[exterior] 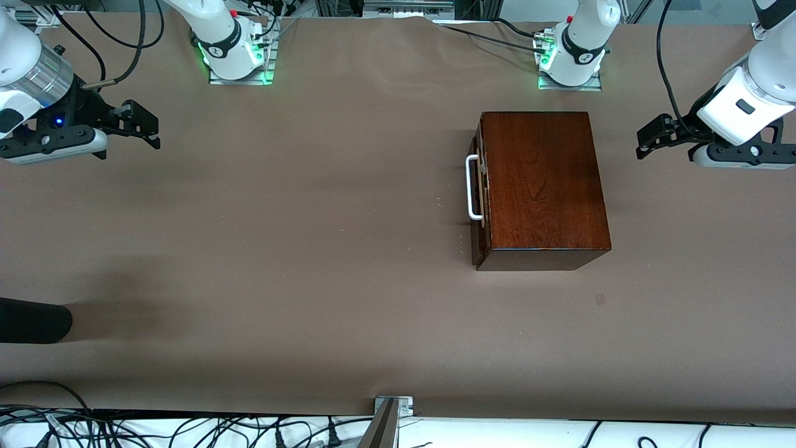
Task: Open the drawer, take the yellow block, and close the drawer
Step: 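Move the left gripper toward the white drawer handle of the wooden box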
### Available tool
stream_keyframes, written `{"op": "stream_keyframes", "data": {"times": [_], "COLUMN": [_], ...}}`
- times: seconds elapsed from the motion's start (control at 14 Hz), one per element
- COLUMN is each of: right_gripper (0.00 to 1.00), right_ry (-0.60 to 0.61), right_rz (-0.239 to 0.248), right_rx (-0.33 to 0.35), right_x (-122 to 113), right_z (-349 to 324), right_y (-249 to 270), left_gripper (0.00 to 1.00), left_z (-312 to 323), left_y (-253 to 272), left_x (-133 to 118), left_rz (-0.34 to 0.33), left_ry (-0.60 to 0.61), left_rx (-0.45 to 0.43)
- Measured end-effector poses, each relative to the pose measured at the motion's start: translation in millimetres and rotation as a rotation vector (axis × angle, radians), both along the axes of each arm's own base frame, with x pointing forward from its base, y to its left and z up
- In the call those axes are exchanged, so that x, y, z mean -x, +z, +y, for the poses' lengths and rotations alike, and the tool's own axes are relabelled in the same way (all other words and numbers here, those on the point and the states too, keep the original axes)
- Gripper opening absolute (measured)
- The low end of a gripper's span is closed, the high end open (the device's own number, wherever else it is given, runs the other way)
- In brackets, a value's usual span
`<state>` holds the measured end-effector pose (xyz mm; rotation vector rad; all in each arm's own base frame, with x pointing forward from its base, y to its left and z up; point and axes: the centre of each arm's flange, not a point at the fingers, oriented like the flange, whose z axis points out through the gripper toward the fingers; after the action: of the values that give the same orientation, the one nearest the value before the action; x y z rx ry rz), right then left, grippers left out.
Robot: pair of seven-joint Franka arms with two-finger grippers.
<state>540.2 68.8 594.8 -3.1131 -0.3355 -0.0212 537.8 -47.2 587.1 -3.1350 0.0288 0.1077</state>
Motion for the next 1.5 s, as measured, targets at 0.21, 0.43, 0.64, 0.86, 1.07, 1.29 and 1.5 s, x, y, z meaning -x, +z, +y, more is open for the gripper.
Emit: {"op": "stream_keyframes", "data": {"times": [0.21, 0.43, 0.64, 0.86, 1.07, 1.29, 1.5], "right_gripper": [1.0, 1.0, 1.0, 1.0, 1.0, 1.0, 1.0], "right_ry": [0.0, -0.001, -0.001, -0.001, -0.001, -0.001, -0.001], "right_rz": [0.0, 0.0, 0.0, 0.0, 0.0, 0.001, 0.001], "right_rx": [0.0, 0.0, 0.0, 0.0, 0.0, 0.0, 0.0], "right_x": [0.0, 0.0, 0.0, 0.0, 0.0, 0.1, 0.1], "right_z": [0.0, 0.0, 0.0, 0.0, 0.0, 0.0, 0.0], "right_y": [0.0, 0.0, 0.0, 0.0, -0.1, -0.2, -0.2], "left_gripper": [1.0, 1.0, 1.0, 1.0, 1.0, 1.0, 1.0], "left_z": [-0.2, -0.7, -0.7, -0.6, -1.8, -4.3, -6.0], "left_y": [0.0, 0.0, 0.0, -1.0, 0.3, 1.3, -2.8], "left_x": [0.0, 0.1, 0.1, 1.5, 2.6, 5.2, 0.9], "left_rz": [0.0, 0.0, 0.0, 0.013, 0.02, 0.05, 0.063], "left_ry": [0.0, -0.001, -0.001, -0.001, -0.004, -0.009, -0.012], "left_rx": [0.0, 0.0, 0.0, -0.001, -0.002, -0.004, -0.005]}}
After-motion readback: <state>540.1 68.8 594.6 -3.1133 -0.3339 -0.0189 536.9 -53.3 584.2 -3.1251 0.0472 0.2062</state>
